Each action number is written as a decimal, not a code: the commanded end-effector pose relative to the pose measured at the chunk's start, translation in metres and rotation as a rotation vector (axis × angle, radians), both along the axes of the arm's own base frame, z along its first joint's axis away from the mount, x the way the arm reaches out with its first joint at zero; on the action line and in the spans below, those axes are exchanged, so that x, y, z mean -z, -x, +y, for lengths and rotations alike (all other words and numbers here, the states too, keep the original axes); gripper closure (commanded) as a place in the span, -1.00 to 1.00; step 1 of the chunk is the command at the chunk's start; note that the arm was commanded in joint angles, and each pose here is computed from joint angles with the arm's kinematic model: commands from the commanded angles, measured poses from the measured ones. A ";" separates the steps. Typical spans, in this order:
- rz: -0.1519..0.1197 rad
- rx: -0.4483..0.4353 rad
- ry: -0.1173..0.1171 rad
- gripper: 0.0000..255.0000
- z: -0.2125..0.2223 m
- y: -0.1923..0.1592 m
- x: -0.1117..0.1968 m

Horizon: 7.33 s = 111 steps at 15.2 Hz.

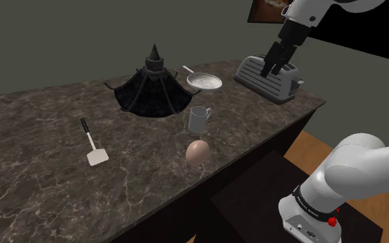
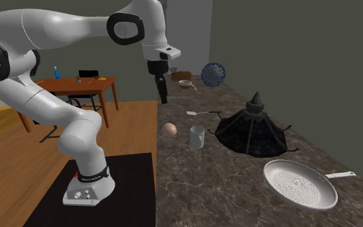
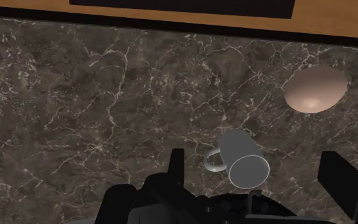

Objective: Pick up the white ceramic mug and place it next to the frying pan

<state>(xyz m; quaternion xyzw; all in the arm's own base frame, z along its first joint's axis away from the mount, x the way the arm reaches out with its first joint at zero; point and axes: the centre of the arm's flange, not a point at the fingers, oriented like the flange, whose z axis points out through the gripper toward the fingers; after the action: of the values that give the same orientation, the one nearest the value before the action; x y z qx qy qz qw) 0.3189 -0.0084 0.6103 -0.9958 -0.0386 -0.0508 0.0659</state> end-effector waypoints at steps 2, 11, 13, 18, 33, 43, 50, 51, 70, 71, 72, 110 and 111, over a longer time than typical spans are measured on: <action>0.010 -0.007 0.008 -1.00 0.007 -0.010 0.007; 0.102 -0.066 0.079 -1.00 0.074 -0.099 0.081; 0.122 -0.079 0.095 -1.00 0.088 -0.117 0.098; 0.173 -0.112 0.134 -1.00 0.125 -0.160 0.146; 0.249 -0.162 0.193 -1.00 0.176 -0.212 0.260; 0.249 -0.162 0.193 1.00 0.176 -0.212 0.263; 0.249 -0.162 0.193 1.00 0.176 -0.212 0.263; 0.249 -0.162 0.193 1.00 0.176 -0.212 0.263; 0.249 -0.162 0.193 1.00 0.176 -0.212 0.163; 0.249 -0.162 0.193 1.00 0.176 -0.212 0.158; 0.249 -0.162 0.193 1.00 0.176 -0.212 0.152; 0.249 -0.162 0.193 1.00 -0.138 -0.313 0.087; 0.249 -0.162 0.193 1.00 -0.151 -0.317 0.087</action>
<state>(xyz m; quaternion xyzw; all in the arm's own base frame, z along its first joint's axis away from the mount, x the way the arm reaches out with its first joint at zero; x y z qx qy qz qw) 0.6303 -0.1436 0.5241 -0.9898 -0.1142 0.0821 -0.0218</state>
